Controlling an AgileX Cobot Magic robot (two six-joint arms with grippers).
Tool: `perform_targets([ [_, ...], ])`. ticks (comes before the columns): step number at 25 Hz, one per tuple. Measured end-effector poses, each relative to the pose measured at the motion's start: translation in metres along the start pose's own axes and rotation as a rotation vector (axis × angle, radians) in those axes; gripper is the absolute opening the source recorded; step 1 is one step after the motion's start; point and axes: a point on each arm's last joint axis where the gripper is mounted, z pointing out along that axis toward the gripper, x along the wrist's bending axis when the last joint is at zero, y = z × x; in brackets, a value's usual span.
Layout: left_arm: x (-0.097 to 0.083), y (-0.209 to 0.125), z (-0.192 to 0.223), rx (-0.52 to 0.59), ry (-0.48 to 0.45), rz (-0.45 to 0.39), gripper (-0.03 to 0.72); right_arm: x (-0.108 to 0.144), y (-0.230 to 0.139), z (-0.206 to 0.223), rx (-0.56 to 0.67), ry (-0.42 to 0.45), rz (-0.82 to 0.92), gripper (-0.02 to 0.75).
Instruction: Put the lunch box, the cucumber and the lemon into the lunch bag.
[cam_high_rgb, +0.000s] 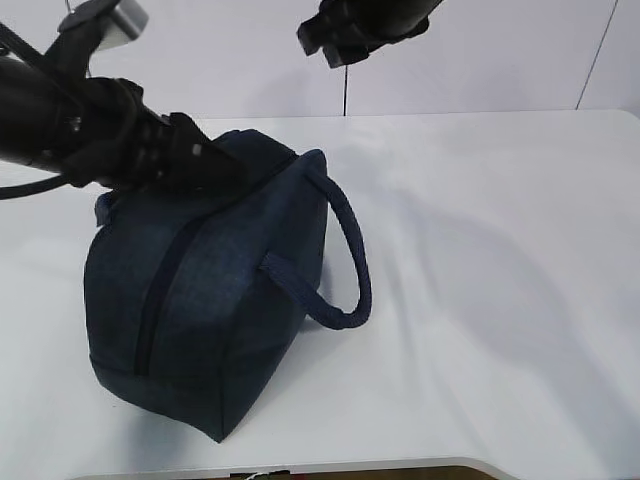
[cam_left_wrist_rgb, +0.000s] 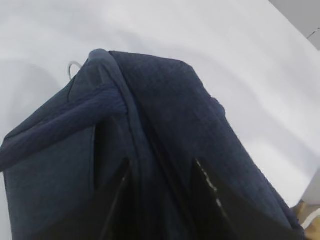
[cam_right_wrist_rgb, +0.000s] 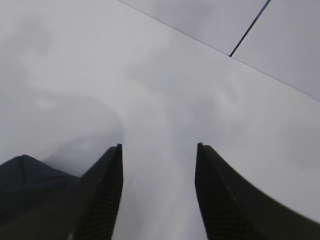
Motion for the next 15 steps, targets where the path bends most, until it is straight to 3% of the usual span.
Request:
perform_targets([
  [8, 0.018, 0.010, -0.032, 0.044, -0.093, -0.050, 0.264, -0.010, 0.007, -0.045, 0.004, -0.022, -0.062, 0.387],
  [15, 0.016, 0.027, -0.051, 0.130, -0.130, 0.051, 0.264, -0.012, 0.003, -0.056, 0.061, -0.027, -0.067, 0.387],
])
